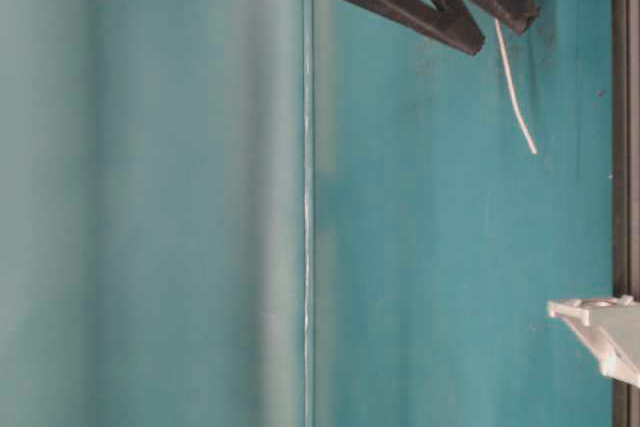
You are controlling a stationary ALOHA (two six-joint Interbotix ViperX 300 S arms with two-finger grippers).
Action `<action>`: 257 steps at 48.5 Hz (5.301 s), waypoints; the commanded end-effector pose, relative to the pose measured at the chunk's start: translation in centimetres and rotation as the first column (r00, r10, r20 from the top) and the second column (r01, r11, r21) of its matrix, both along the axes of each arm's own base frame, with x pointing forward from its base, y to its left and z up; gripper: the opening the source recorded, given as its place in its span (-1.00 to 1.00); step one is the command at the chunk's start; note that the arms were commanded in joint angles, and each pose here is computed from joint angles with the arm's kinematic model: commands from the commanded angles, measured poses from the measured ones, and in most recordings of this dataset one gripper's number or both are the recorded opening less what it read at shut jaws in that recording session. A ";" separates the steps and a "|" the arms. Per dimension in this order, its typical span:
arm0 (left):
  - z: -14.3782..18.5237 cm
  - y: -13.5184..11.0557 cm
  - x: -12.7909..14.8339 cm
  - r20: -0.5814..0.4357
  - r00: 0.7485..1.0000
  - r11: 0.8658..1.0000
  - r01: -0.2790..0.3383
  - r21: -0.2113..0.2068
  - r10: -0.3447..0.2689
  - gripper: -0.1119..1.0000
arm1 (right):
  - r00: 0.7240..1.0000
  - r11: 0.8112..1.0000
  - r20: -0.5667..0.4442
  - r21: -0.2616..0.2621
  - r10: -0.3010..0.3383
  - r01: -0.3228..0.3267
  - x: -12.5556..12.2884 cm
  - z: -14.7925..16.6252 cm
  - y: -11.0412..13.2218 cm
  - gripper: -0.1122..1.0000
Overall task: Insert the wire into the hole on the left side and pull it with the left arm.
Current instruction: 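Lower the right gripper and close it on the white wire, then lift the wire and carry it left toward the white bracket on the rail, then align the wire tip with the bracket hole using the right gripper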
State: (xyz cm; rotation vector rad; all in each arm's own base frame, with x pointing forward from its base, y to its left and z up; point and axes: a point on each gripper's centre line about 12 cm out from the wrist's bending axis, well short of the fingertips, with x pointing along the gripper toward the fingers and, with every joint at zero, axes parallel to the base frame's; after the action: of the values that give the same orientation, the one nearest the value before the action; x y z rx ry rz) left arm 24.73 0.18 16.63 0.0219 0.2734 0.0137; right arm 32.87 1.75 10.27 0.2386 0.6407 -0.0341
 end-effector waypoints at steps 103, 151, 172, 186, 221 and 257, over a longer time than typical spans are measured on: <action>1.6 -0.8 1.2 0.046 0.999 1.000 0.024 -0.018 -0.024 0.34 | 0.977 1.000 0.211 0.011 0.008 -0.010 -2.3 10.2 0.1 -0.71; -5.0 -5.8 2.6 0.078 0.984 0.983 0.164 -0.082 -0.158 0.32 | 0.933 0.997 0.357 -0.041 -0.044 0.063 -1.6 4.6 8.5 -0.71; -7.1 -7.8 4.0 0.055 0.976 0.974 0.214 -0.077 -0.210 0.32 | 0.923 0.991 0.373 -0.054 -0.097 0.126 -0.2 2.0 10.9 -0.71; -7.5 -8.5 3.8 0.043 0.971 0.969 0.237 -0.077 -0.234 0.32 | 0.929 0.990 0.361 -0.078 -0.085 0.121 0.6 0.5 11.7 -0.71; -7.4 -8.5 3.9 0.045 0.972 0.969 0.236 -0.076 -0.233 0.32 | 0.923 0.981 0.374 -0.131 -0.084 0.143 0.7 -1.4 11.5 -0.71; -7.4 -8.6 4.1 0.048 0.971 0.968 0.238 -0.073 -0.235 0.31 | 0.923 0.979 0.375 -0.142 -0.084 0.147 0.5 -1.7 11.3 -0.71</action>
State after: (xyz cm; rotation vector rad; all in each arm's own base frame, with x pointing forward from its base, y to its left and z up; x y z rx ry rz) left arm 28.55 -8.23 8.80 -0.0218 0.2524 -0.2313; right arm 33.20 12.70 8.06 0.1051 0.2695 -0.1582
